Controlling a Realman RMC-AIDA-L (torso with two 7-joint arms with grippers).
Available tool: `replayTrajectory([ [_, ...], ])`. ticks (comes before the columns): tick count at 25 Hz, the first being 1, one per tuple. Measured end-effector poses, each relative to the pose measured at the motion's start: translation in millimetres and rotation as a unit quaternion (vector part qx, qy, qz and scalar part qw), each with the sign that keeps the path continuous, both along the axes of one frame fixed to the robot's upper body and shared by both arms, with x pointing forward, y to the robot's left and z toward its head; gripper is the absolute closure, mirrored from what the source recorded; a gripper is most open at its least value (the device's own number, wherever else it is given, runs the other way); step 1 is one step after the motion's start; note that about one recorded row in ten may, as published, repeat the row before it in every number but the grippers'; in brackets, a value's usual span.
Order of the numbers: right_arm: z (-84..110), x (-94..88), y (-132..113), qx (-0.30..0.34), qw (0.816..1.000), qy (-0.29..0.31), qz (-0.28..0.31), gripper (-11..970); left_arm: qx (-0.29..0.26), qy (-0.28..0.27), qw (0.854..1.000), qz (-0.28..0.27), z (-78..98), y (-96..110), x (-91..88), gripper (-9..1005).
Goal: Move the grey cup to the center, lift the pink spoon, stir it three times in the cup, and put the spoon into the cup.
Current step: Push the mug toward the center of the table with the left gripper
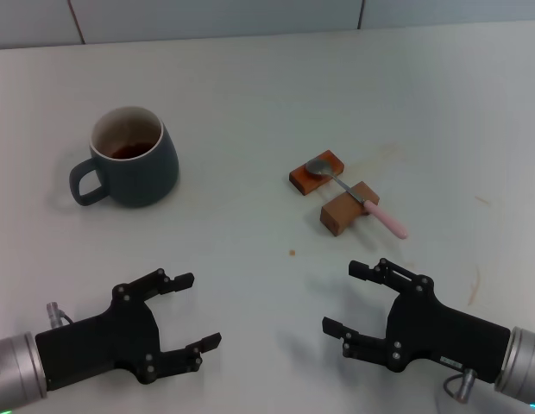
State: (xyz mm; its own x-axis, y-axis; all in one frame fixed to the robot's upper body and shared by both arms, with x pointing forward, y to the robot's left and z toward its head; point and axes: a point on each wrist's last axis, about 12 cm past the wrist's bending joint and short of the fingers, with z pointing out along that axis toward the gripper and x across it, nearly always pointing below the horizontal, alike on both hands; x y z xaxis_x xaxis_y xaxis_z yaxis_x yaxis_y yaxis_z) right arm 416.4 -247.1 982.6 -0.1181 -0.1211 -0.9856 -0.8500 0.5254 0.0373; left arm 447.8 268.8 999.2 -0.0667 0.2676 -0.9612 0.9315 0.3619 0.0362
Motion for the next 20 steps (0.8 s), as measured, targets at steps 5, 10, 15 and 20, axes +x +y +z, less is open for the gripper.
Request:
replayTrajectory([
  [5,0.5,0.9,-0.5,-0.001,1.0,-0.001,0.001,129,0.0,-0.001,1.0,-0.001,0.5,-0.5,1.0,165],
  [10,0.7,1.3,-0.3,-0.001,1.0,-0.002,0.001,129,-0.001,-0.002,1.0,-0.001,0.8,-0.7,1.7,182],
  [15,0.8,1.6,0.0,-0.001,1.0,-0.003,0.002,130,-0.032,0.004,0.998,0.049,7.3,5.8,9.5,200],
  [20,0.4,0.4,-1.0,-0.001,1.0,-0.002,0.001,130,-0.08,-0.061,0.982,0.16,22.8,34.0,14.2,217],
])
